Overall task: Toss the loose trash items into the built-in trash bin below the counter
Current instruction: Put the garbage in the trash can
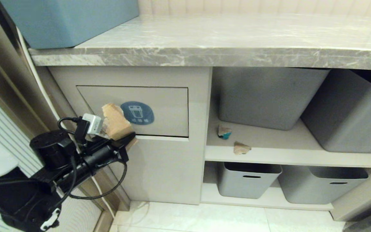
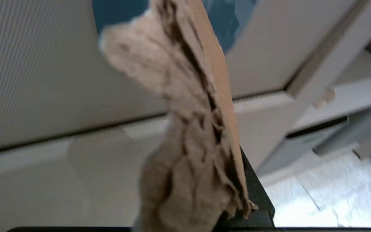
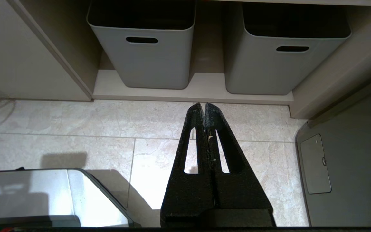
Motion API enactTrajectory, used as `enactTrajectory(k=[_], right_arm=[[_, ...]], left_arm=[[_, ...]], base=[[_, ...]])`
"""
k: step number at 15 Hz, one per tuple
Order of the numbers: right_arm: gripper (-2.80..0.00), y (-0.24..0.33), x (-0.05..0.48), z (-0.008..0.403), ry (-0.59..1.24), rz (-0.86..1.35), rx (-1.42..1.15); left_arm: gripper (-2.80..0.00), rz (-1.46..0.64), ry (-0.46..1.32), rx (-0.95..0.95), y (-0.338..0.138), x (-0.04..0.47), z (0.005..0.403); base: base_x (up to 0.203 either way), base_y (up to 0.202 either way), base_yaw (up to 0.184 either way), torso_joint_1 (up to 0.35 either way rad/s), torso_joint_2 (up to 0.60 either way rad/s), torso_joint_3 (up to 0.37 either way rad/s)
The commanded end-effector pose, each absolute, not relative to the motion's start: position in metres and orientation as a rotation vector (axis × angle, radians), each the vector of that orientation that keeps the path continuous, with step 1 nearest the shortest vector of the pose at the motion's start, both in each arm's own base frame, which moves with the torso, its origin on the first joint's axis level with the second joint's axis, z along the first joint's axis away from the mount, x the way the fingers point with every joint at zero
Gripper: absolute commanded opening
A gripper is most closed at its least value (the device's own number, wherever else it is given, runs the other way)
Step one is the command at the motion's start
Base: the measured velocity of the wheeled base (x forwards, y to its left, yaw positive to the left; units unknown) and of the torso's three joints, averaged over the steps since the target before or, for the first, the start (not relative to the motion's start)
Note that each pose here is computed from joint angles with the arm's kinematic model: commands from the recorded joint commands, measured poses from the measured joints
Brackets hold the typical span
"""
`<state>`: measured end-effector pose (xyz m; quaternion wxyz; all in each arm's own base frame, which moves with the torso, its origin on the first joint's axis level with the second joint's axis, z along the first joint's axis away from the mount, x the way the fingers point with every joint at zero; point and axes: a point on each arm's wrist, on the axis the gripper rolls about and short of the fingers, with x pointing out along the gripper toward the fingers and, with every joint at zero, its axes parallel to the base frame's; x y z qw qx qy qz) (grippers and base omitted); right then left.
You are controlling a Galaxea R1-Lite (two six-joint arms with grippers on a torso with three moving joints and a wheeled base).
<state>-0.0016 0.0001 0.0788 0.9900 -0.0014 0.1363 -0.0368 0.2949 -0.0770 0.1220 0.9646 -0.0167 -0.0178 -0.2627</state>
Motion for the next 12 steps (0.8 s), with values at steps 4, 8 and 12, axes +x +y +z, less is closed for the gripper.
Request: enactTrajectory(k=[4,8,12], right_arm=[[-2.80,0.000,-0.001,0.079,0.289,-0.051,-0.105],[-2.80,0.001,0.000,0.078,0.315,-0.023,-0.118],[-2.80,0.001,0.000,0.079,0.319,0.008,-0.118]], left_arm=[[-2.80,-0.532,-0.064,-0.042,-0.085,0.330,0.106],[-2.80,-0.511,-0.069,-0.045,-0.086,0.330,0.107],[-2.80,-0.485,-0.064,-0.063,-0.086,0.330,0.107]], base=[[0.000,0.000,0.000,0.000,0.00,0.000],[0.000,0.000,0.000,0.000,0.00,0.000],[0.000,0.000,0.000,0.000,0.00,0.000]])
